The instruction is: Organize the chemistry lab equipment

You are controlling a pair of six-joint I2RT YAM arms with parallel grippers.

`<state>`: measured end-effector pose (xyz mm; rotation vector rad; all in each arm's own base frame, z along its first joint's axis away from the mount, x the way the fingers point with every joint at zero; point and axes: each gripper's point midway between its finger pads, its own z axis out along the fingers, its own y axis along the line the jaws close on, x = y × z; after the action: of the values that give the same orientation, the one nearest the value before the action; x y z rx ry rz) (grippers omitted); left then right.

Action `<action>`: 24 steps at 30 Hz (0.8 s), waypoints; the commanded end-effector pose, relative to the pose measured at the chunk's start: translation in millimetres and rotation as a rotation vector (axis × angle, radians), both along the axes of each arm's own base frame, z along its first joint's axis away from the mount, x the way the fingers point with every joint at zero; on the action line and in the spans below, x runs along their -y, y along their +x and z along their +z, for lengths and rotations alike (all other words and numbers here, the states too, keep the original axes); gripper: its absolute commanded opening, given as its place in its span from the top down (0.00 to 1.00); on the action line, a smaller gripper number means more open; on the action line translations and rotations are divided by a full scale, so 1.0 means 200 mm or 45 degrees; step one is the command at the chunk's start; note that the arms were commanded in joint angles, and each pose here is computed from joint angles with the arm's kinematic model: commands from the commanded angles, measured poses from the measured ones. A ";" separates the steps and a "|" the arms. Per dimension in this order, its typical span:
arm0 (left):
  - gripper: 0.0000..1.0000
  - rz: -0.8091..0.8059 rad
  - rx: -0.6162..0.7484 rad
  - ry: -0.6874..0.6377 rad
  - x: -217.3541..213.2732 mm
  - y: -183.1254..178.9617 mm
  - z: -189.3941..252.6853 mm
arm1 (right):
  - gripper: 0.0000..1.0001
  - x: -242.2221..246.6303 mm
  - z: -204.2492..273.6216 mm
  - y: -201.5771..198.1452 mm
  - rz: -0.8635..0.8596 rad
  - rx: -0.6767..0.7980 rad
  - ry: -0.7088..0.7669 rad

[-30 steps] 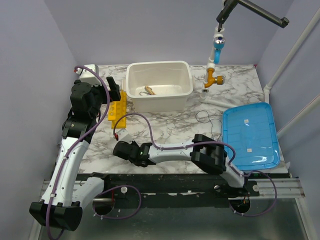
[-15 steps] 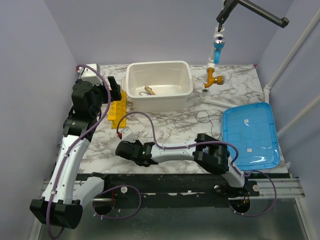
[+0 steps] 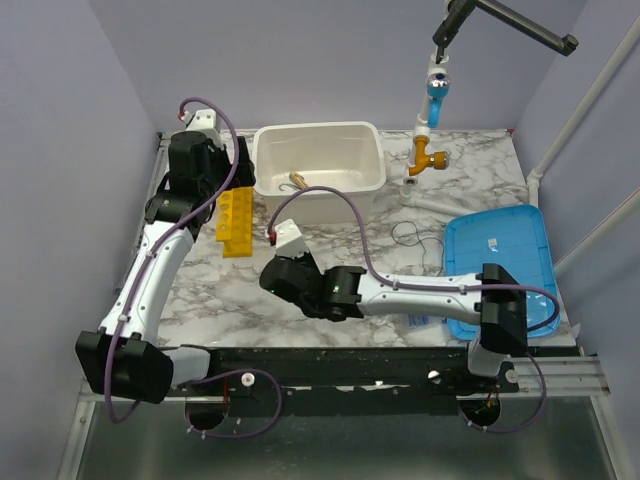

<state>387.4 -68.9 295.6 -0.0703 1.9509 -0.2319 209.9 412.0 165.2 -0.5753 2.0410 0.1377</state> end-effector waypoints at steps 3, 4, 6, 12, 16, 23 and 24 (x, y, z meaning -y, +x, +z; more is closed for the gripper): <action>0.05 0.002 -0.039 -0.042 0.04 0.14 0.00 | 0.99 0.28 0.13 0.09 -0.170 0.061 0.012; 0.06 0.014 -0.073 -0.032 0.03 0.17 -0.04 | 0.99 0.31 0.15 0.11 -0.188 0.063 0.028; 0.07 0.035 -0.136 -0.001 0.02 0.23 -0.11 | 0.99 0.36 0.20 0.14 -0.217 0.077 0.068; 0.20 0.026 -0.293 0.051 0.04 0.33 -0.31 | 0.99 0.44 0.30 0.19 -0.268 0.098 0.194; 0.31 -0.023 -0.321 0.098 0.10 0.39 -0.37 | 0.99 0.50 0.32 0.21 -0.296 0.118 0.220; 0.50 -0.041 -0.444 0.129 0.15 0.41 -0.53 | 0.99 0.55 0.34 0.19 -0.314 0.114 0.261; 0.50 -0.046 -0.449 0.130 0.16 0.41 -0.54 | 0.99 0.55 0.34 0.19 -0.314 0.112 0.262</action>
<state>473.3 -98.6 193.1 -0.0290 2.2840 -0.1784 245.7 310.3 221.1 -0.2811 1.9959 0.1382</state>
